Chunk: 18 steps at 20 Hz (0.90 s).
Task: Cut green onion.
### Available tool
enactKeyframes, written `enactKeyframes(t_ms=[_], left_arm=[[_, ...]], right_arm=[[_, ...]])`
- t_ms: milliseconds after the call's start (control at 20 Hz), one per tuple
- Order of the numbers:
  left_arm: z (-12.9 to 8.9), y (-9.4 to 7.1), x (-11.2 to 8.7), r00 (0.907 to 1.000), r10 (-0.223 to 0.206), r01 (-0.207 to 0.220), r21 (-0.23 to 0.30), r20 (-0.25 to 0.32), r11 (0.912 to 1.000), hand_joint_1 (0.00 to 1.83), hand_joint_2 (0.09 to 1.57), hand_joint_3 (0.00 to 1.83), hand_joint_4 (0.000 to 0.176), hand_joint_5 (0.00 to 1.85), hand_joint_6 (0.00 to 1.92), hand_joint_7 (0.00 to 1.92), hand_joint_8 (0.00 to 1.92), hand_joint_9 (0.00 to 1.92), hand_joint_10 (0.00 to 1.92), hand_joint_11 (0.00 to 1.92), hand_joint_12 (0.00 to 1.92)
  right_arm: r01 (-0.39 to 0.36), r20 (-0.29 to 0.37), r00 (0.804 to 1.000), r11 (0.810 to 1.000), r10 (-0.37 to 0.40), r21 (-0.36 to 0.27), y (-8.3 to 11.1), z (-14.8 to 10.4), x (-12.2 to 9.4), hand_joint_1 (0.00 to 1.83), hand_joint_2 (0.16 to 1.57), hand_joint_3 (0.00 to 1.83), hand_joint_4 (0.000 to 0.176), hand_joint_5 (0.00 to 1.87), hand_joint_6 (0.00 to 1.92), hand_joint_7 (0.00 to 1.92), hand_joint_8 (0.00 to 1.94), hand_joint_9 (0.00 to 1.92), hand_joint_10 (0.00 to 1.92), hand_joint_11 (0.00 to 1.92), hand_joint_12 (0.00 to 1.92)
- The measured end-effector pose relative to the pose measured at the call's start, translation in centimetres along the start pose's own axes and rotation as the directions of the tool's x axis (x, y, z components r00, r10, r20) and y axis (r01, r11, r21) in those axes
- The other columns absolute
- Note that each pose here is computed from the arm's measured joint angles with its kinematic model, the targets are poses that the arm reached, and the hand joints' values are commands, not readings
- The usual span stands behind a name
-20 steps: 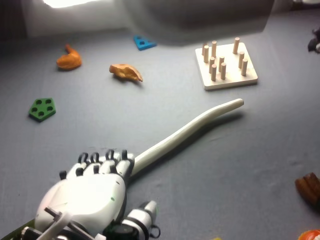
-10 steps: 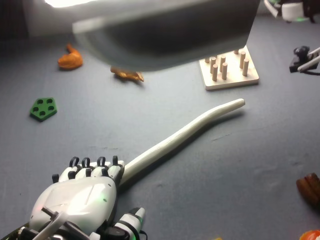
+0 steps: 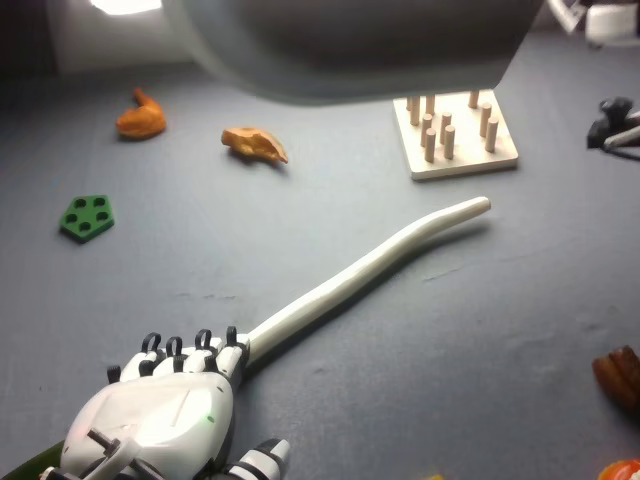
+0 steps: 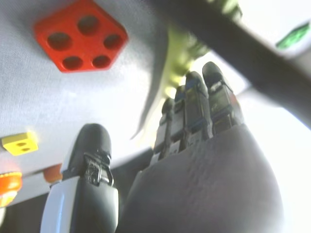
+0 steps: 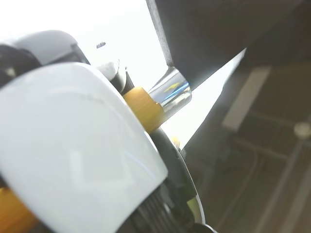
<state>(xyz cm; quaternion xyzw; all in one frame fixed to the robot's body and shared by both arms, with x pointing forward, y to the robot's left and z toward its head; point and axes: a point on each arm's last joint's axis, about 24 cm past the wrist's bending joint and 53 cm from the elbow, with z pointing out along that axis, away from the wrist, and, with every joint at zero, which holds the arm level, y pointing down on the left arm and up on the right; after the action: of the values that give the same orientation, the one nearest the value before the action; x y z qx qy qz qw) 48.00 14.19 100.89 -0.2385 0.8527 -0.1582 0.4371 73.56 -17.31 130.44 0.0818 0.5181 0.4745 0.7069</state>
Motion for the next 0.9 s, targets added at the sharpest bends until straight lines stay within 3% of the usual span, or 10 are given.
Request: enactKeyframes(t_ms=[100,150,300,500,650,700,750,800,850,900], left_arm=[[0.0,0.3,0.3,0.9999,-0.003,0.003,-0.010,-0.012,1.0000,0.01,1.42,0.01,0.000,0.06,0.01,0.05,0.00,0.05,0.00,0.01,0.02],[0.0,0.2,0.6,0.9998,-0.003,0.003,-0.008,-0.019,1.0000,0.00,1.41,0.01,0.000,0.06,0.01,0.04,0.00,0.04,0.00,0.04,0.03],[0.0,0.2,0.7,0.9997,-0.003,0.003,-0.006,-0.026,1.0000,0.00,1.41,0.01,0.000,0.03,0.00,0.06,0.01,0.03,0.01,0.00,0.02],[0.0,0.3,0.9,0.9996,-0.002,0.001,-0.009,-0.028,1.0000,0.02,1.42,0.00,0.000,0.05,0.00,0.08,0.00,0.05,0.00,0.00,0.06],[0.0,0.3,0.9,0.9996,-0.002,0.001,-0.009,-0.029,1.0000,0.00,1.43,0.00,0.000,0.03,0.00,0.08,0.00,0.05,0.00,0.00,0.10],[0.0,0.3,0.9,0.9996,-0.001,0.001,-0.009,-0.029,1.0000,0.00,1.43,0.00,0.000,0.05,0.01,0.09,0.01,0.05,0.00,0.00,0.09],[0.0,0.3,0.9,0.9996,-0.001,0.001,-0.008,-0.029,1.0000,0.00,1.43,0.00,0.000,0.05,0.01,0.09,0.00,0.04,0.00,0.00,0.09],[0.0,0.3,0.9,0.9996,-0.001,0.001,-0.008,-0.029,1.0000,0.00,1.43,0.00,0.000,0.05,0.01,0.06,0.00,0.01,0.00,0.00,0.05],[0.0,0.3,0.9,0.9996,-0.001,0.001,-0.009,-0.028,1.0000,0.01,1.43,0.00,0.000,0.05,0.01,0.06,0.00,0.01,0.00,0.00,0.04],[0.0,0.3,0.9,0.9996,-0.001,0.001,-0.008,-0.029,1.0000,0.02,1.43,0.00,0.000,0.05,0.01,0.06,0.00,0.01,0.00,0.00,0.04]], right_arm=[[0.056,0.027,0.998,0.998,-0.057,0.025,0.3,-0.4,0.0,1.59,0.77,0.79,0.176,1.32,1.92,1.61,1.94,1.67,1.92,1.72,1.92],[0.055,0.037,0.998,0.996,-0.058,0.073,0.2,-0.8,0.8,1.57,0.81,0.74,0.176,1.32,1.92,1.60,1.94,1.66,1.92,1.70,1.92],[0.078,0.008,0.997,0.989,-0.079,0.123,0.5,-2.2,3.0,1.59,0.81,0.75,0.176,1.35,1.92,1.59,1.94,1.64,1.92,1.67,1.92],[0.136,0.015,0.990,0.964,-0.144,0.228,0.1,-4.1,3.8,1.58,0.82,0.74,0.176,1.36,1.92,1.61,1.94,1.66,1.92,1.69,1.92],[0.155,0.040,0.984,0.941,-0.175,0.301,0.1,-5.2,3.9,1.58,0.82,0.74,0.176,1.22,1.87,1.59,1.94,1.65,1.92,1.71,1.92],[0.149,0.030,0.985,0.933,-0.168,0.327,-0.3,-5.4,4.5,1.21,0.94,0.60,0.000,0.86,1.51,1.59,1.94,1.66,1.92,1.73,1.92],[0.147,0.001,0.987,0.921,-0.159,0.361,-1.0,-5.6,5.6,1.12,0.83,0.88,0.000,0.81,1.59,1.60,1.94,1.66,1.92,1.72,1.92],[0.146,-0.036,0.989,0.911,-0.143,0.387,-1.6,-5.9,6.9,1.43,0.79,0.88,0.000,1.08,1.86,1.60,1.94,1.65,1.92,1.71,1.92],[0.148,-0.052,0.989,0.909,-0.139,0.389,-1.5,-5.9,7.5,1.51,0.79,0.85,0.056,1.30,1.91,1.61,1.94,1.65,1.92,1.70,1.92],[0.152,-0.071,0.988,0.913,-0.135,0.380,-1.2,-6.0,8.4,1.53,0.79,0.85,0.152,1.36,1.92,1.61,1.94,1.65,1.92,1.70,1.92]])
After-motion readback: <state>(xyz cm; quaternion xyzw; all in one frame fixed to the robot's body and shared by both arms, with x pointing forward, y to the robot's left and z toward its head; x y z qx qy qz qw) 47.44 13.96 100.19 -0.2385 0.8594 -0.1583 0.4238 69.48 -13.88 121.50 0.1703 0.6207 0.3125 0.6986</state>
